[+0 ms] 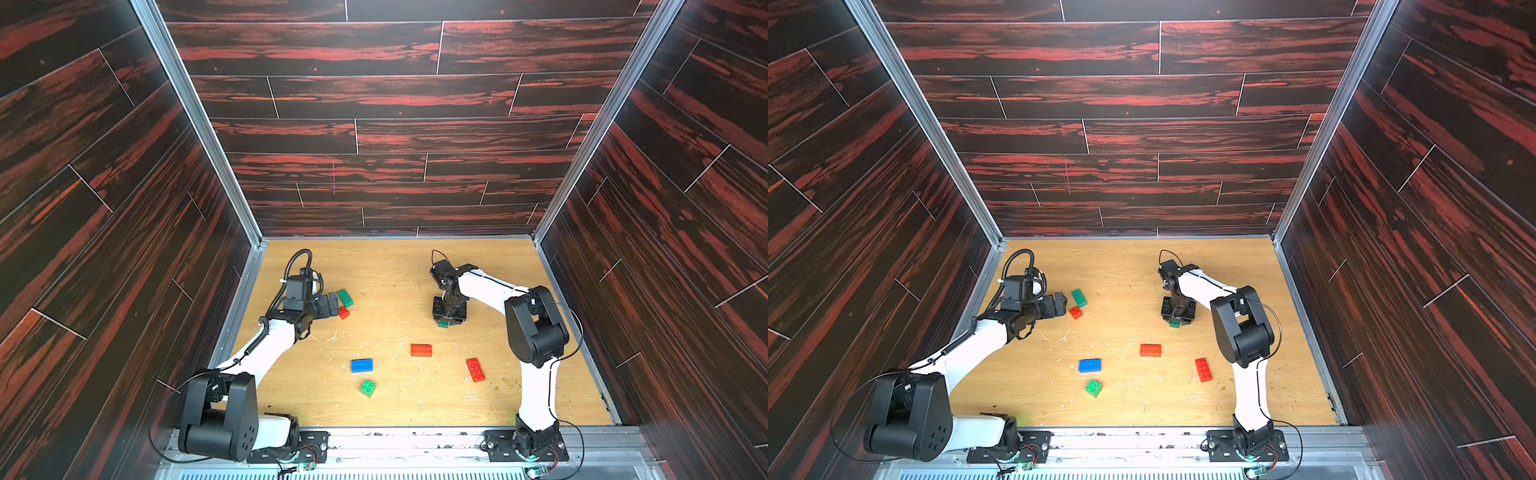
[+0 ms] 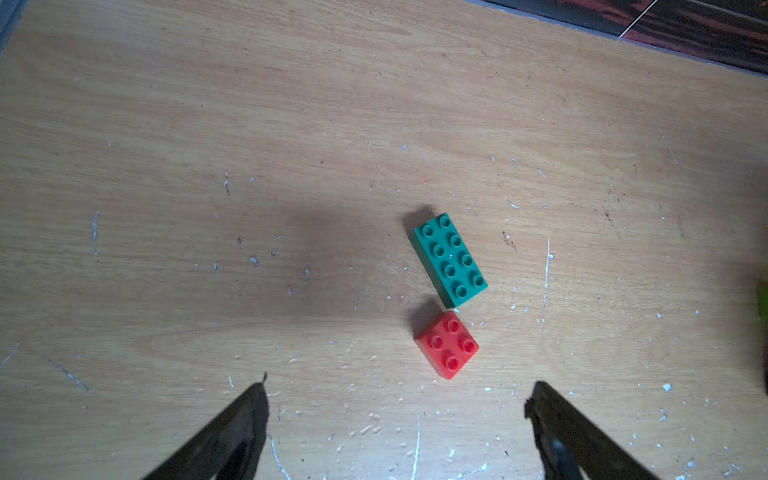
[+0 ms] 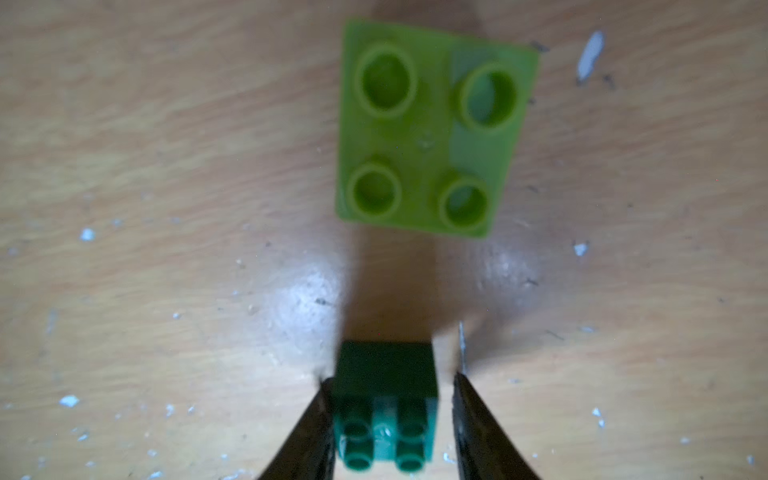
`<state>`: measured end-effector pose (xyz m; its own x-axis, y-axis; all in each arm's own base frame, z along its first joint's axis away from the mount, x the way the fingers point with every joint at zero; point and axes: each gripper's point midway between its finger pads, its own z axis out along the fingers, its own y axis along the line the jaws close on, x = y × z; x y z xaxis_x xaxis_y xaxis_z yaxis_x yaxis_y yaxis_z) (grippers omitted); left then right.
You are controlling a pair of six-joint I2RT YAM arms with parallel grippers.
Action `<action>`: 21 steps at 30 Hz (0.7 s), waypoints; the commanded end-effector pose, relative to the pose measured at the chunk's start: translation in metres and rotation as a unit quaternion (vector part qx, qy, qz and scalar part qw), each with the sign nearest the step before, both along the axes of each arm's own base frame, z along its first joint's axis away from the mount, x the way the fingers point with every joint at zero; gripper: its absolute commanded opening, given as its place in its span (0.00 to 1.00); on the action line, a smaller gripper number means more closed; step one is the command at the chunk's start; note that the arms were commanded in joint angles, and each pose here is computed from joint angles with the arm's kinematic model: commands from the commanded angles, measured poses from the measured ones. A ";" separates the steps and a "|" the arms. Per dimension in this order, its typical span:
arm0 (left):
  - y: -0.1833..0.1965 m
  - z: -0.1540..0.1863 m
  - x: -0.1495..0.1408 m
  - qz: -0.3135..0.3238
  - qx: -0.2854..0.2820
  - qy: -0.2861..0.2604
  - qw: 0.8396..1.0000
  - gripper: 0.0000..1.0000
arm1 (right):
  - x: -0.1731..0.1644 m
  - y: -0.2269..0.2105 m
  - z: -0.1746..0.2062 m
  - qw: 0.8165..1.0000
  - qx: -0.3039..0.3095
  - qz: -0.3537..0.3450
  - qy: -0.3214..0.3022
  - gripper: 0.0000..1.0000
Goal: Assemble a carrot with lego
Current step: Pick up the lego brick from the center of the board.
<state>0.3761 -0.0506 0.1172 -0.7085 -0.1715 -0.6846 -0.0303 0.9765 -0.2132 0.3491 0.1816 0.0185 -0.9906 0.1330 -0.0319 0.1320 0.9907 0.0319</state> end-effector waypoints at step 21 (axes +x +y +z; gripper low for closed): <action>-0.013 -0.004 -0.015 -0.012 -0.045 0.021 0.999 0.99 | -0.062 0.034 0.025 0.999 0.022 0.023 0.001 0.24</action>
<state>0.3718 -0.0588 0.1118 -0.7311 -0.1974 -0.6530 -0.0234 0.9639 -0.2652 0.3063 0.2045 0.0207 -0.9967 0.0779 -0.0240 0.0770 0.9964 0.0359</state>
